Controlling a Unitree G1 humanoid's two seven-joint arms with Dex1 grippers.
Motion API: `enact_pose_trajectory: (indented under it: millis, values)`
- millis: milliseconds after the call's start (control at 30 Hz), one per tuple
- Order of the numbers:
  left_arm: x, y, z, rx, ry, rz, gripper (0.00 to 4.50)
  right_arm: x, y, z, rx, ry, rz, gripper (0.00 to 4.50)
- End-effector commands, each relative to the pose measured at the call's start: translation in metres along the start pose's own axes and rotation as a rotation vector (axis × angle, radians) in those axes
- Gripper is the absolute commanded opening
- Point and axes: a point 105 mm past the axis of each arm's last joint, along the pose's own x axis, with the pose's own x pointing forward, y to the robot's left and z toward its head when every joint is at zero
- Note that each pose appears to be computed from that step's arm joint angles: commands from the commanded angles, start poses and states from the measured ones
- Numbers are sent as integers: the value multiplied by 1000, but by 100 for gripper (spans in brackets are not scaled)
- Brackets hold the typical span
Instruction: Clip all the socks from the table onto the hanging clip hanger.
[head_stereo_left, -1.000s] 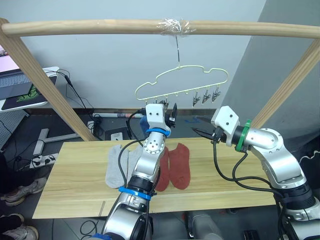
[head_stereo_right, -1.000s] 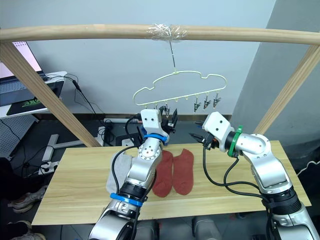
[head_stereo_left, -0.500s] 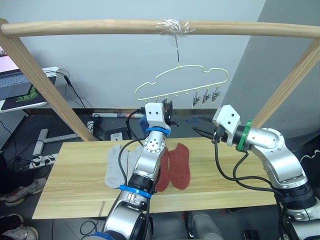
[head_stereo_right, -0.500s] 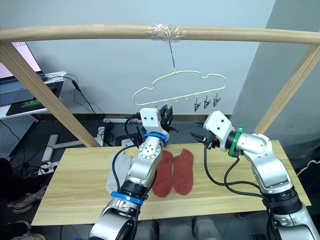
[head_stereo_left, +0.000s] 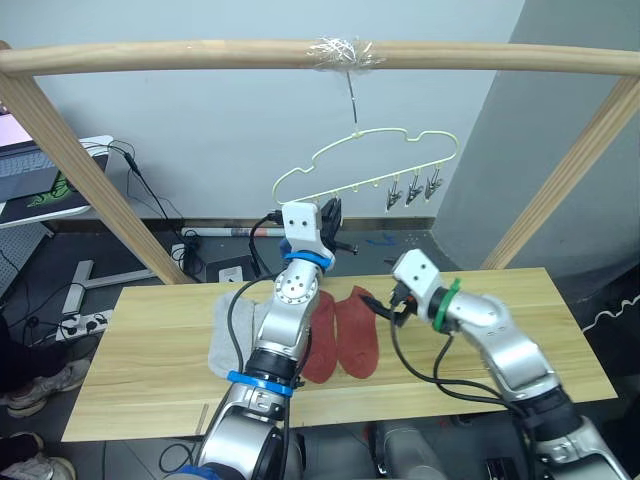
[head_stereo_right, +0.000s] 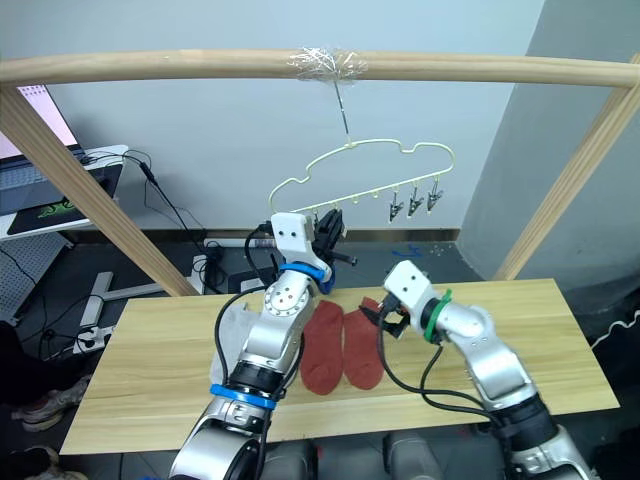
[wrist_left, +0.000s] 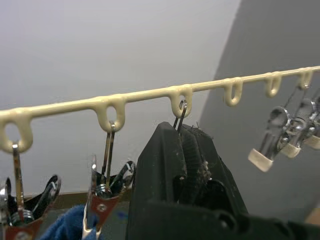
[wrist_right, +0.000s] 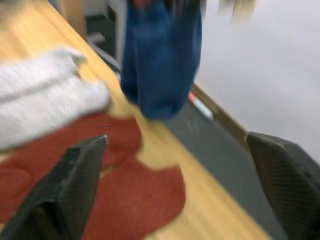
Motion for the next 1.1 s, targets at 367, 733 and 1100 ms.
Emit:
enact_pose_trajectory:
  millis: [367, 733, 1100]
  values:
    - [-4, 7, 20, -24, -3, -136, 0, 63, 8, -64, 151, 161, -59, 448]
    - [-8, 5, 14, -57, 35, -170, 0, 61, 25, -93, 260, 240, -14, 211]
    - [-15, 4, 13, -191, 96, -277, 0, 40, 10, -20, -33, -29, -21, 3]
